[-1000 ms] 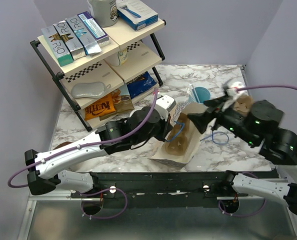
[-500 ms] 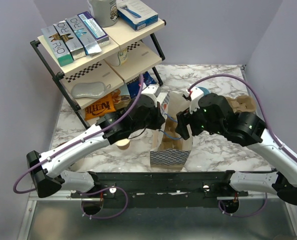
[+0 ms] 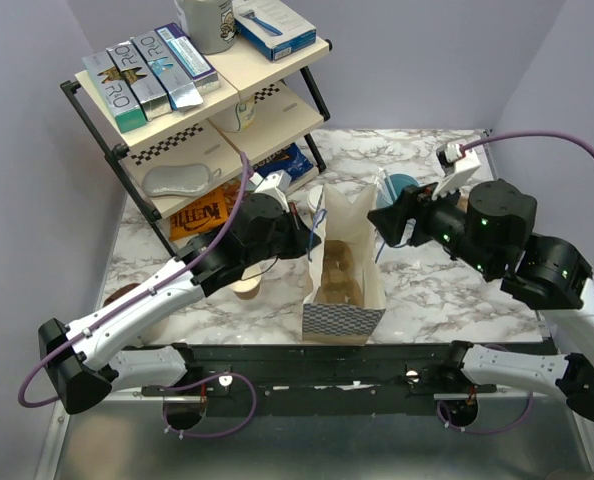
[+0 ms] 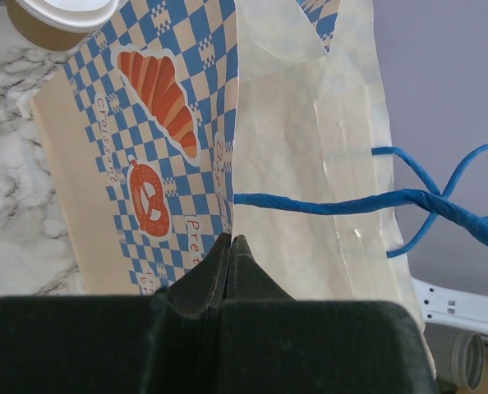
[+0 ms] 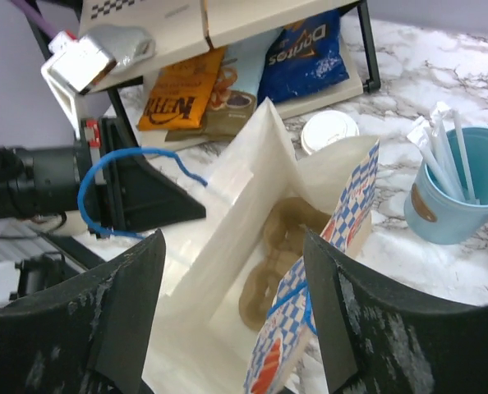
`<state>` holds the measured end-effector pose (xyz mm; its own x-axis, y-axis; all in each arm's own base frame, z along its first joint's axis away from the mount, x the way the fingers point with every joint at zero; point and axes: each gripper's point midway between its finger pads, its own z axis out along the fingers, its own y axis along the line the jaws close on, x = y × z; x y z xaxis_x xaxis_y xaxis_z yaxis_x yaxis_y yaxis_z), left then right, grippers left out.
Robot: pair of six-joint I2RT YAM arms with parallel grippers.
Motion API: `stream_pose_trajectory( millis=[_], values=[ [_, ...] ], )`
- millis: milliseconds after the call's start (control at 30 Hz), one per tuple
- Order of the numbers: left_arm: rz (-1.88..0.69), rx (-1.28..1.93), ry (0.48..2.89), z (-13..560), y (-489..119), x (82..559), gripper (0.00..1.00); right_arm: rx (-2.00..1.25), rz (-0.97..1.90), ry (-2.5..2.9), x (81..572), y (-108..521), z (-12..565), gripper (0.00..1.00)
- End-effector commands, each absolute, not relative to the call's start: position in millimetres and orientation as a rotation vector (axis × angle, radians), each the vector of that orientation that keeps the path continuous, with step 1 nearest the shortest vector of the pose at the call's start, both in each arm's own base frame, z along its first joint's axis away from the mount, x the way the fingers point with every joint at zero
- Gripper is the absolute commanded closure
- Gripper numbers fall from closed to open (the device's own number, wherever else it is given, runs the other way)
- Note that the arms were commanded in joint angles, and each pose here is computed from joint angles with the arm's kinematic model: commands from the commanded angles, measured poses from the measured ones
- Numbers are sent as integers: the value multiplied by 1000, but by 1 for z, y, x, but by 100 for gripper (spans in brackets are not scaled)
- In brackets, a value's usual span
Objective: Pack the takeout coffee
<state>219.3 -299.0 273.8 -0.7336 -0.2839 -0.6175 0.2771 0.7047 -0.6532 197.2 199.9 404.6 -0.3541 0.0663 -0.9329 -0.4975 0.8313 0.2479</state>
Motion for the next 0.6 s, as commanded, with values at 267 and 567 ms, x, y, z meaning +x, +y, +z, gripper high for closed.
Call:
stream_pose_trajectory(
  millis=[267, 567],
  values=[
    [-1113, -206, 2154, 278, -297, 218, 100, -392, 455, 2160, 222, 242, 323, 43],
    [-1082, -281, 2136, 273, -281, 217, 100, -542, 501, 2409, 192, 258, 247, 64]
  ],
)
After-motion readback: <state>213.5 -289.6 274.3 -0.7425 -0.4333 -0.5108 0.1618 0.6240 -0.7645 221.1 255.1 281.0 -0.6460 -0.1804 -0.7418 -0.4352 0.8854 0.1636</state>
